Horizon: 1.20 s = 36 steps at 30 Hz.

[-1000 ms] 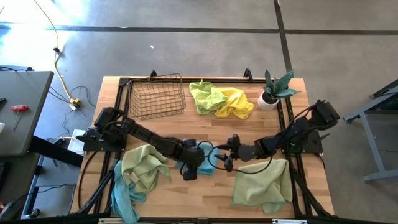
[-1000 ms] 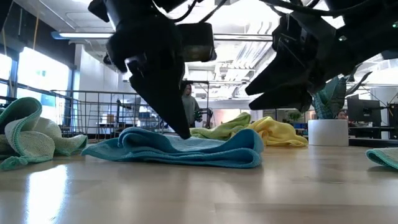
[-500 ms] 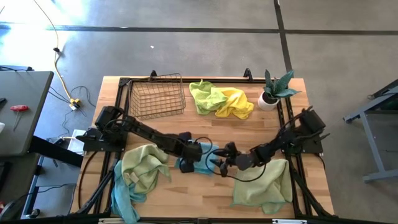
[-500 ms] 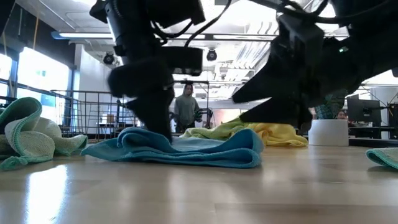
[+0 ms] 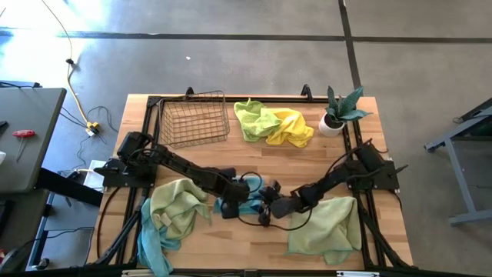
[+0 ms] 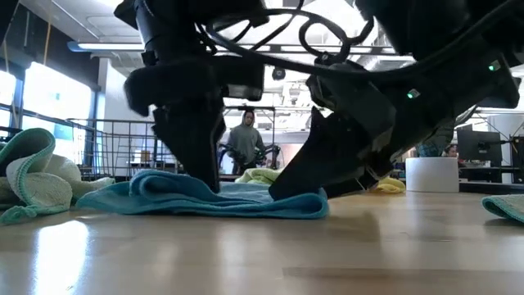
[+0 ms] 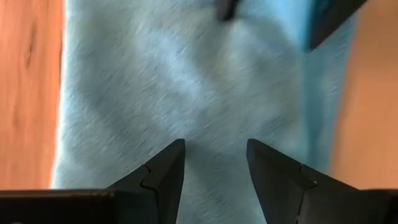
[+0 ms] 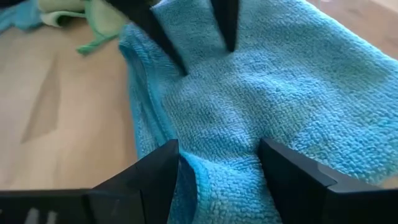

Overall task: Fold microfiber towels
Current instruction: Fold the right blue towel, then put the folded blue towel into the wire basket

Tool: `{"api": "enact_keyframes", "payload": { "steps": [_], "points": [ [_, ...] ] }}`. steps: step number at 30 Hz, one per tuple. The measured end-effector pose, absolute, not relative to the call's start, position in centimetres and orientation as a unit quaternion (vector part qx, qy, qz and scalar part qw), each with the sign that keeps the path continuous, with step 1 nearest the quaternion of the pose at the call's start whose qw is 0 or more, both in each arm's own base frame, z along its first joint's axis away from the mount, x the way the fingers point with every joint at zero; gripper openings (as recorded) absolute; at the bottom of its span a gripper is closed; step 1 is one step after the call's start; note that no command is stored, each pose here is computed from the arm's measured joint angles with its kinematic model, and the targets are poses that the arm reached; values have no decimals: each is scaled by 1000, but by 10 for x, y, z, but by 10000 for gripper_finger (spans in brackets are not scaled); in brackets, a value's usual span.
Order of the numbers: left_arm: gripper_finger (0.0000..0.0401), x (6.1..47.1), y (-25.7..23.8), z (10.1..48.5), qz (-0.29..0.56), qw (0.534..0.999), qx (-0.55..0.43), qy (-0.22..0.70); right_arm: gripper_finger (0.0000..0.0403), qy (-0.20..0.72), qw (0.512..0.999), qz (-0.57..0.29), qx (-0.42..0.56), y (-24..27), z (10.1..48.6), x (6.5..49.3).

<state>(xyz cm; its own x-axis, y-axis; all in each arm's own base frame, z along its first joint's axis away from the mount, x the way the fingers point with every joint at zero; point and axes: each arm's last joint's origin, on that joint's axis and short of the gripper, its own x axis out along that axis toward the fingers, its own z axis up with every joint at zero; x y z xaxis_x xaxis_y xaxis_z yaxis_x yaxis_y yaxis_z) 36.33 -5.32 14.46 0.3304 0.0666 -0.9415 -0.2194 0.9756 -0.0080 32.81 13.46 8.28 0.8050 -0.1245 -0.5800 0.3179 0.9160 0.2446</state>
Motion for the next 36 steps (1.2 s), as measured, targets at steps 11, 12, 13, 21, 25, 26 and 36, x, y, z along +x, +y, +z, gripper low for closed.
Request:
{"api": "enact_keyframes", "payload": {
  "steps": [11,12,13,21,25,26,36],
  "points": [
    [163,346,-54,167,151,785,-130,587,220,324,936,-67,120,127,117,309],
    [163,341,-54,171,164,780,-125,591,220,319,938,-68,114,126,122,309],
    [163,338,-55,174,175,780,-119,588,220,319,940,-74,101,124,126,307],
    [163,311,-58,164,253,770,-122,572,220,336,938,-78,37,112,130,307],
    [163,302,-52,150,278,774,-154,548,220,344,935,-76,27,102,130,310],
    [163,302,-50,147,274,780,-165,537,220,348,934,-72,26,99,129,311],
    [162,258,-18,144,279,793,-230,490,220,397,913,-95,19,70,123,312]
  ]
}}
